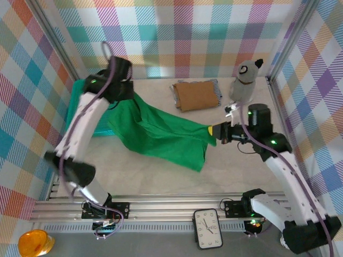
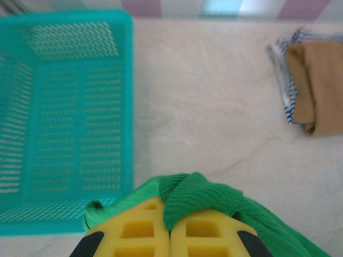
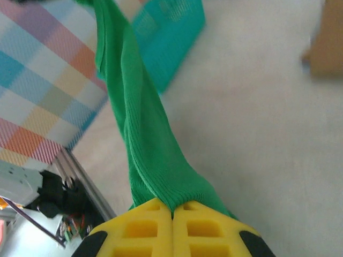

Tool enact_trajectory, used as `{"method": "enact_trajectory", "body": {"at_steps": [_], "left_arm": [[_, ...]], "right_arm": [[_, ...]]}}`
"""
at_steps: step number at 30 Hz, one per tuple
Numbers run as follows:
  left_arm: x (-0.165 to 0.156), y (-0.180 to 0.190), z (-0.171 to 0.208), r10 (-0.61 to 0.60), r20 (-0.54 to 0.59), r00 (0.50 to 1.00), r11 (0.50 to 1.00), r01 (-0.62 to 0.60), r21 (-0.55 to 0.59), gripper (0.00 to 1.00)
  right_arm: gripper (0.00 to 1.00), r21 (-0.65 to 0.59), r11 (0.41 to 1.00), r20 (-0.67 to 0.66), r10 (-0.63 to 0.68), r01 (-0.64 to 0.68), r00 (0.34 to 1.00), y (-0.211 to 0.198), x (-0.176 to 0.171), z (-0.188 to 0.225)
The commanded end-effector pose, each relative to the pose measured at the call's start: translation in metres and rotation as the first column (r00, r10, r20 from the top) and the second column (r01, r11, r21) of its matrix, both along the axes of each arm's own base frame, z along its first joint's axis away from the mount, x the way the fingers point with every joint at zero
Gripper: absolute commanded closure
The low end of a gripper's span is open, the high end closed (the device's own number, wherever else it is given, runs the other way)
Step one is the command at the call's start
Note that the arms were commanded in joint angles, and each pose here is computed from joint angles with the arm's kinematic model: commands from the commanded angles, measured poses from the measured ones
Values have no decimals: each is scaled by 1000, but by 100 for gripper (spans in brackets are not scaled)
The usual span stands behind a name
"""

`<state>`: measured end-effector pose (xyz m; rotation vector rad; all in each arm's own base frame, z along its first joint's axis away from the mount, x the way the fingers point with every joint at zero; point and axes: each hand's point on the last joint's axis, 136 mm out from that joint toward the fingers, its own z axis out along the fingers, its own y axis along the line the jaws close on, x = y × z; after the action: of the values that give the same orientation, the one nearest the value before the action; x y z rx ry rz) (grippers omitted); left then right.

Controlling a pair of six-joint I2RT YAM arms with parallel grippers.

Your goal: Fold and stack the tank tops

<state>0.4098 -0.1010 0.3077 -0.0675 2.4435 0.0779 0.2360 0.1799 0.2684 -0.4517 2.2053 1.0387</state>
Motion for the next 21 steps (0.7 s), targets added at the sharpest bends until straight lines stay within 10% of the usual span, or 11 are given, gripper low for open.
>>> {"method": "enact_trajectory", "body": {"at_steps": [1,15,21], "left_arm": [[51,-43,-54,-98,-72,993,994,94,-56,100],[111,-134,-182,-145,-205,968,989,149,3,89],[81,-158,-154,-210,-213,954,977,199,-75,53]], "right_arm": [[96,-79,995,-198,-69,54,978,-9,9,-60],[88,-445,859,-351,-427,253,833,-83,71,-178],[84,-492,831,-365,-467,259,805,-92,86,-190]]}}
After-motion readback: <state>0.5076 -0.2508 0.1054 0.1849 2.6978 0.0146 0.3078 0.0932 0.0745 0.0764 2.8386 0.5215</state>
